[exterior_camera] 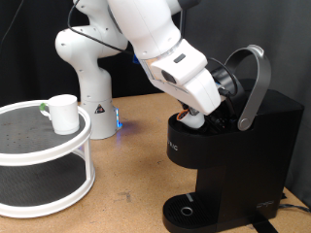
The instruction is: Make a cup of coffee with the keurig machine
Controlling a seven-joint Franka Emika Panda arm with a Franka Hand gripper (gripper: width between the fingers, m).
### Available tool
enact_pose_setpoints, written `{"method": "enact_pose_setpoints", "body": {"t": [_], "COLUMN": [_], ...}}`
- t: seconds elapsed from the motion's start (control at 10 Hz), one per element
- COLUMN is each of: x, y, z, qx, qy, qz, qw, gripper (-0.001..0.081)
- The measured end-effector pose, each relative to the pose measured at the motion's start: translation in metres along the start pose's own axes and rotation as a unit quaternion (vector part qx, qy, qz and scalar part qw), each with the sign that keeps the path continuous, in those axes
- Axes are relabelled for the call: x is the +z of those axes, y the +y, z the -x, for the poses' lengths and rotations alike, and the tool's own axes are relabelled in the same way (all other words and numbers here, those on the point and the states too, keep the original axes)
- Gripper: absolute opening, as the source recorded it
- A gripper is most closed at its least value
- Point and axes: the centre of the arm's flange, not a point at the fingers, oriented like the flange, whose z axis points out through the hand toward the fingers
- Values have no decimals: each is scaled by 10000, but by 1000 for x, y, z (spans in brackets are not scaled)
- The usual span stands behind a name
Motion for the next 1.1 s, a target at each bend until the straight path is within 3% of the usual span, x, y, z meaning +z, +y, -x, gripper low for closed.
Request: {"method": "enact_pose_setpoints", "body": {"t": [0.6,0.7,0.8,1.0,1.1], "x": [5,7,11,16,18], "y": [0,1,3,8,9], "z": [-1,0,2,6,7], "qx": [15,23,51,105,123], "qy": [-66,-91,-136,-185,-190], "qz": [-28,-32,-46,-65,-67], "qw": [10000,10000,9999,9998,9997], "gripper": [82,208,208,557,557]}}
